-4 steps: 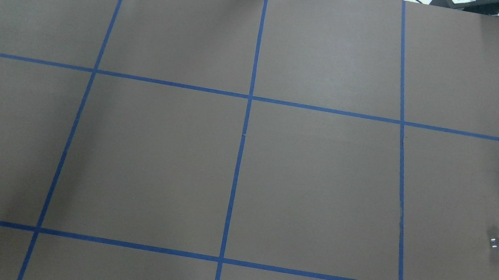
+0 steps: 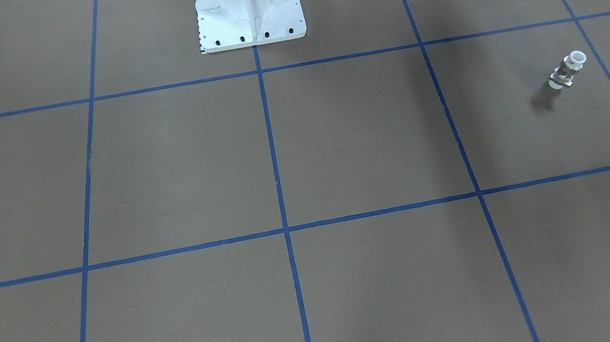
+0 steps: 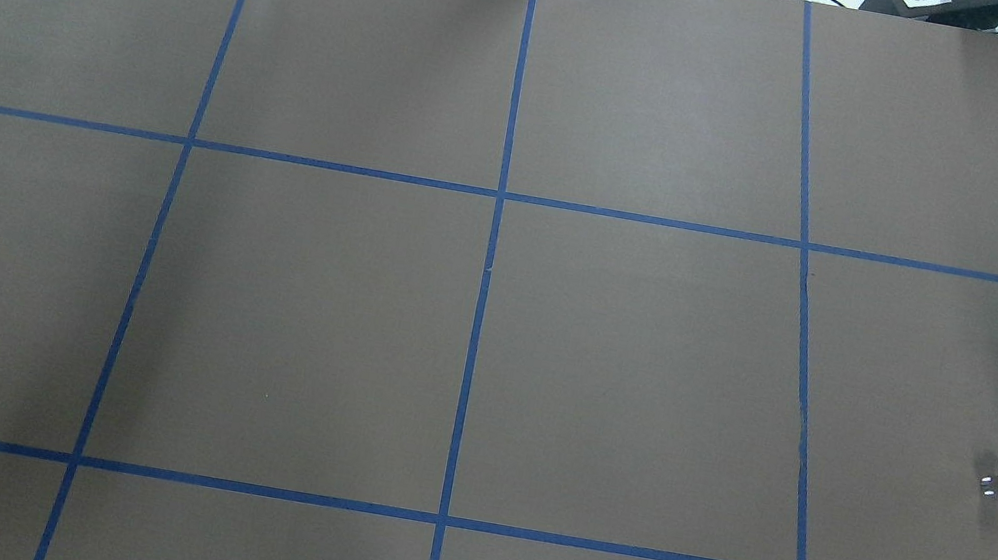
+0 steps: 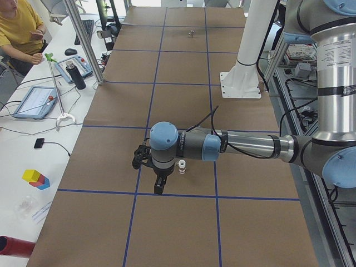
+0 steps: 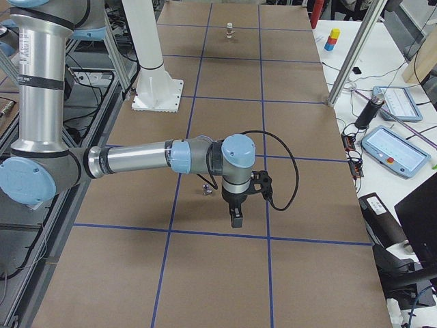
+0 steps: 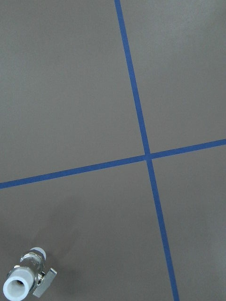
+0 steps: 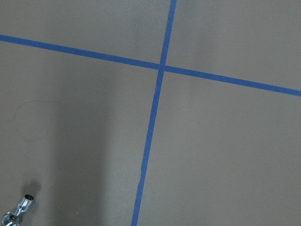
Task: Assemble PPR valve and pipe with both arms
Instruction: 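Lower the left gripper onto the white PPR valve and close on it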
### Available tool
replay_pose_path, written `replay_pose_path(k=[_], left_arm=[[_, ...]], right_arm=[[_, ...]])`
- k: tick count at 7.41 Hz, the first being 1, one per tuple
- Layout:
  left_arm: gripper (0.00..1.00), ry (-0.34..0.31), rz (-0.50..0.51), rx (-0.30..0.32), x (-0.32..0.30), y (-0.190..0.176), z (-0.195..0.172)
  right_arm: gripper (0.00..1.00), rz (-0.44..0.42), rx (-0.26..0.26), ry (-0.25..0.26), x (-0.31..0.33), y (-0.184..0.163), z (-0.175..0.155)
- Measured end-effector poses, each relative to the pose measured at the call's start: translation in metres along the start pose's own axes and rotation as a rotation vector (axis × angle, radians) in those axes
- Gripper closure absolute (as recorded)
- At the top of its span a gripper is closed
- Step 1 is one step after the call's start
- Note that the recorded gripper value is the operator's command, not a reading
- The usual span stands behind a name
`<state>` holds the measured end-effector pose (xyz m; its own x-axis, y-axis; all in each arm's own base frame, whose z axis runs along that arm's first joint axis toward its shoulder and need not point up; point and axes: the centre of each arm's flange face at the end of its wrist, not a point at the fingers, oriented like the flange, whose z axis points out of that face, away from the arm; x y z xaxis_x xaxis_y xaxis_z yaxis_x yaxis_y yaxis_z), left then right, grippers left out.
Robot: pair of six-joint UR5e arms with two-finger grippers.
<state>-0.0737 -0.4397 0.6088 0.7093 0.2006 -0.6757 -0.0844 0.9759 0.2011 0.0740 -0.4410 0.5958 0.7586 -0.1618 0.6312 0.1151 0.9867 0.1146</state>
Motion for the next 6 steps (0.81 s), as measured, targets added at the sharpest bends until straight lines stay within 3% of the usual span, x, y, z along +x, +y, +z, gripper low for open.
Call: replay_pose_path(k=[3,6], left_arm=[[0.00,-0.013,0.081,0.087,0.009,-0.014,-0.011],[0.00,0.009,0.195,0.182,0.031,-0.037,-0.018]], right_arm=[[0.00,0.003,-0.005,0.003,0.003,-0.012,0.003],[0.00,-0.043,0.051,0.008,-0.001,-0.027,-0.003]])
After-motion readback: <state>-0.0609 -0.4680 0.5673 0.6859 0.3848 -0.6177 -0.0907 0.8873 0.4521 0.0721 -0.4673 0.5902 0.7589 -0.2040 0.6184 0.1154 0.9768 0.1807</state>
